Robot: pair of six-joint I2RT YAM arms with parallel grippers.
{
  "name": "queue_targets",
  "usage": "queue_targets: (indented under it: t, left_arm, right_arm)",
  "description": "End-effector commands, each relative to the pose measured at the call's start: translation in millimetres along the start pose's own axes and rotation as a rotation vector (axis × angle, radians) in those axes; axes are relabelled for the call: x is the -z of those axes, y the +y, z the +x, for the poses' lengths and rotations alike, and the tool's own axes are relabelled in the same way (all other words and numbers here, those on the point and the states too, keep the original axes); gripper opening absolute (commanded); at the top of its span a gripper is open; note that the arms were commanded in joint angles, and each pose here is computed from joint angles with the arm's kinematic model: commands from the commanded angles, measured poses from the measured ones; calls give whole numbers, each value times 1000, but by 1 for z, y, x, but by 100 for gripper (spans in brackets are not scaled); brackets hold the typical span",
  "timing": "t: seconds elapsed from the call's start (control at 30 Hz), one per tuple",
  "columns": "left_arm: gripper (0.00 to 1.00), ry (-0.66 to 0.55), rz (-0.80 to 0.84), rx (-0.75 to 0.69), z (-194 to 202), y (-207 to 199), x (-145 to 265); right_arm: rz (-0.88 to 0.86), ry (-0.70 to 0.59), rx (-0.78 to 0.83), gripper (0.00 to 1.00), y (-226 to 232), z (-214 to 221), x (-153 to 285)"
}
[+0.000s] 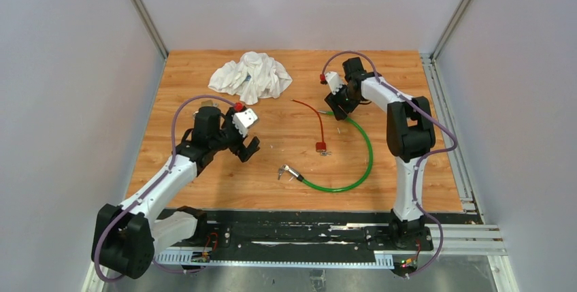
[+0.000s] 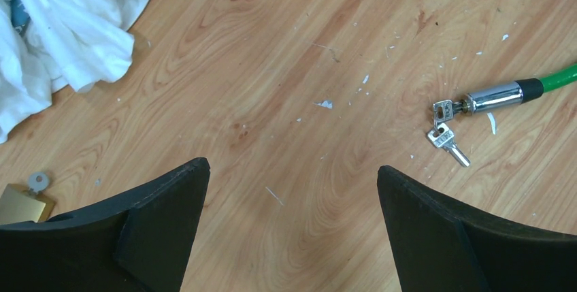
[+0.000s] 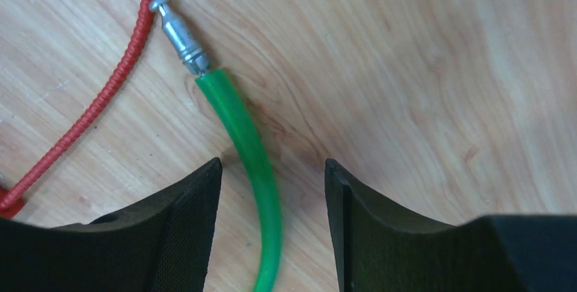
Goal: Lock with the key
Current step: Pick up the lock from the center of the board.
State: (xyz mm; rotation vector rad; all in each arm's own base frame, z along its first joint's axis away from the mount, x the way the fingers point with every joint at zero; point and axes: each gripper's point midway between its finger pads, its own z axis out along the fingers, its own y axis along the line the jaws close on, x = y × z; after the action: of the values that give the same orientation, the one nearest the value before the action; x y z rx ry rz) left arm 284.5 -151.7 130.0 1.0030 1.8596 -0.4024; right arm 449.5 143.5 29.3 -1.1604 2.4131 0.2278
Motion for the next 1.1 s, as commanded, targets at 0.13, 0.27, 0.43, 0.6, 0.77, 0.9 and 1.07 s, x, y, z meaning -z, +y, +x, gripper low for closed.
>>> queue_targets:
  t: [0.13,0.27,0.43,0.6,0.77,0.9,1.07]
  left_arm:
    - [98,4,75,-63,-3,-23,-10]
    - [98,78,98,-69,9,-39,-14]
    - [98,181,132,20,15,-61,-26]
    - [98,318,153,151,16,-72,-41]
    - [98,441,165,275,27,-81,-53]
    - [99,519,122,336,39,-78,-59]
    - [98,560,132,392,48,-83,-71]
  right_arm:
    - [-97,46,72,42,7,7,-12]
    - [-32,66,33,16,-1,12,-9]
    - [118,68,-178,1,-20,21,19]
    - [175,65,-452,1,-19,44,41]
    - [211,22,-647,1,-15,56,60]
    - [269,-12,-703,1,-16,65,68]
    - [271,-62,-745,1,-10,63,73]
